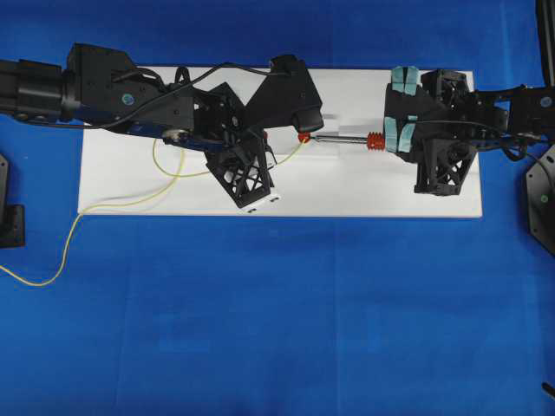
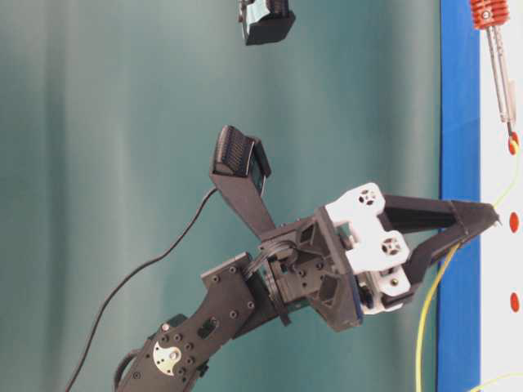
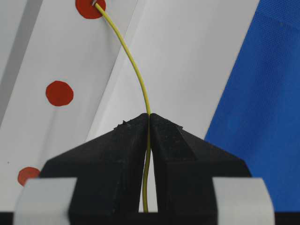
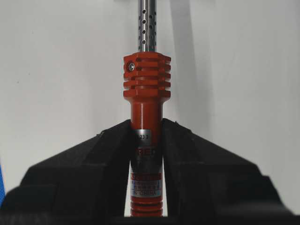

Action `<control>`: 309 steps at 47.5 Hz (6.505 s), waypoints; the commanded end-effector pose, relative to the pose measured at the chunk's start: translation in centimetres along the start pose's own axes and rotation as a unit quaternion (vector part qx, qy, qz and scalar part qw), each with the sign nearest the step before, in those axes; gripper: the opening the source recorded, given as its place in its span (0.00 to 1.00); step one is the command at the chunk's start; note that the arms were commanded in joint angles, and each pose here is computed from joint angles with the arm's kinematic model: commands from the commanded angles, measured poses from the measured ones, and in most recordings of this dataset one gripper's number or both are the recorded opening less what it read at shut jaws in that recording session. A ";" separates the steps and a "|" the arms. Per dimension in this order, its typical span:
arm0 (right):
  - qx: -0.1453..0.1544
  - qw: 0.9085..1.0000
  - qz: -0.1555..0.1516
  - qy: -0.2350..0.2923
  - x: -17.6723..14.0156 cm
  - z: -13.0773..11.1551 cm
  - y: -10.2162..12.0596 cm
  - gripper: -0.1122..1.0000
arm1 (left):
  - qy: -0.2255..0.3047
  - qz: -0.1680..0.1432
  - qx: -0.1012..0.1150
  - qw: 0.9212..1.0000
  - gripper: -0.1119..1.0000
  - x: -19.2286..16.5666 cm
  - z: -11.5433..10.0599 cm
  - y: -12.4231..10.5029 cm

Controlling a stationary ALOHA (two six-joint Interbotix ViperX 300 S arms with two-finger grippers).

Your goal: Touch the tip of the soldering iron to the tip of the solder at the mark.

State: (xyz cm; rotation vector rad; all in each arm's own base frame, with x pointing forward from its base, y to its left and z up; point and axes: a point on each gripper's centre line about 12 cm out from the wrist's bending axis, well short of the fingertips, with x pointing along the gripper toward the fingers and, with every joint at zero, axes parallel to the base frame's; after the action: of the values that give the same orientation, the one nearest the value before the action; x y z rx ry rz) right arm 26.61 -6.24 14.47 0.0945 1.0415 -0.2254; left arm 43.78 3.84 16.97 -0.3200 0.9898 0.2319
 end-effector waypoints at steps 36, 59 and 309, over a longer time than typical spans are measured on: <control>0.001 1.000 0.001 -0.021 -0.5 1.2 0.0 0.16 | -0.020 -0.005 0.001 1.000 0.11 -1.0 1.1 -0.3; 0.000 1.000 0.001 -0.021 -0.5 1.2 0.0 0.16 | -0.027 -0.007 0.000 1.000 0.11 -1.8 1.2 -0.3; -0.017 0.938 0.118 -0.324 -12.0 -5.0 4.2 0.88 | -0.367 -0.110 0.189 0.904 0.79 -18.3 -21.0 4.2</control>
State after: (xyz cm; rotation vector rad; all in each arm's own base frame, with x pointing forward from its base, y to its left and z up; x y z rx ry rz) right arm 17.28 0.46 21.75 0.0981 0.3815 -0.0122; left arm 16.12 -0.94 20.68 0.0254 0.2418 -0.0602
